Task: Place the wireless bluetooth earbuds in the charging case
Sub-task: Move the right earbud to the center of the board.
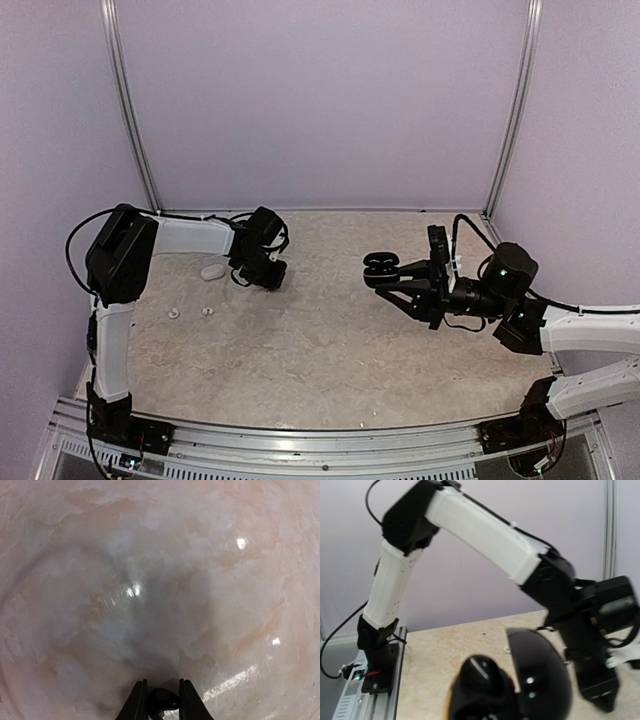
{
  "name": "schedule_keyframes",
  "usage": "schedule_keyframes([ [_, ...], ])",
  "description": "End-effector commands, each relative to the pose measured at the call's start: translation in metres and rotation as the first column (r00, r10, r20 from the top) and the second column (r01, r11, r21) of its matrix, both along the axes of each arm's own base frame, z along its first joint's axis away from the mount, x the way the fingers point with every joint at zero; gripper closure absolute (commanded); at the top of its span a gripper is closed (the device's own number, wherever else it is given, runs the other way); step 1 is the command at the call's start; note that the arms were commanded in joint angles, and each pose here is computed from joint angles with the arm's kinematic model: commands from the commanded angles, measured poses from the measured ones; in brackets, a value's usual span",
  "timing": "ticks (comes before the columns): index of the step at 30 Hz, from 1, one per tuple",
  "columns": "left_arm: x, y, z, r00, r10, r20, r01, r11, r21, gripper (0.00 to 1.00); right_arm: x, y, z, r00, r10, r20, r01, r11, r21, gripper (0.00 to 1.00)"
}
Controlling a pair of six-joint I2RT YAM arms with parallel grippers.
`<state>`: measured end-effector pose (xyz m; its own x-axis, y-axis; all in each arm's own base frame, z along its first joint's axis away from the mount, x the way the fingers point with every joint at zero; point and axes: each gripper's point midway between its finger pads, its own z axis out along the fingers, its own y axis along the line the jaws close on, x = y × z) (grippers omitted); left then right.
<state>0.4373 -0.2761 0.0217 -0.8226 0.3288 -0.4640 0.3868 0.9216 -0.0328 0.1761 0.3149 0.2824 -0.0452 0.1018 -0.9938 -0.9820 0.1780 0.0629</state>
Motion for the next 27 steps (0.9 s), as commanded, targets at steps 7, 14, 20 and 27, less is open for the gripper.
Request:
schedule_keyframes([
  [7,-0.138,-0.009,0.015,0.977,-0.144,-0.16,0.144,0.99,-0.016,0.82,-0.007,-0.009,0.009,0.999,-0.002,0.036,0.001,0.999,0.032,1.0],
  [14,-0.227,0.002,0.004,0.936,-0.192,-0.295,0.22,0.973,0.064,0.82,-0.007,-0.008,0.006,0.999,0.009,0.035,-0.009,1.0,0.02,1.0],
  [20,-0.264,0.005,-0.001,0.929,-0.198,-0.314,0.237,0.967,0.091,0.81,-0.007,-0.006,0.004,0.999,0.016,0.031,-0.017,1.0,0.013,1.0],
  [27,-0.28,0.012,-0.014,0.919,-0.196,-0.342,0.255,0.957,0.137,0.7,-0.006,-0.003,0.004,0.999,0.027,0.034,-0.027,1.0,0.005,1.0],
])
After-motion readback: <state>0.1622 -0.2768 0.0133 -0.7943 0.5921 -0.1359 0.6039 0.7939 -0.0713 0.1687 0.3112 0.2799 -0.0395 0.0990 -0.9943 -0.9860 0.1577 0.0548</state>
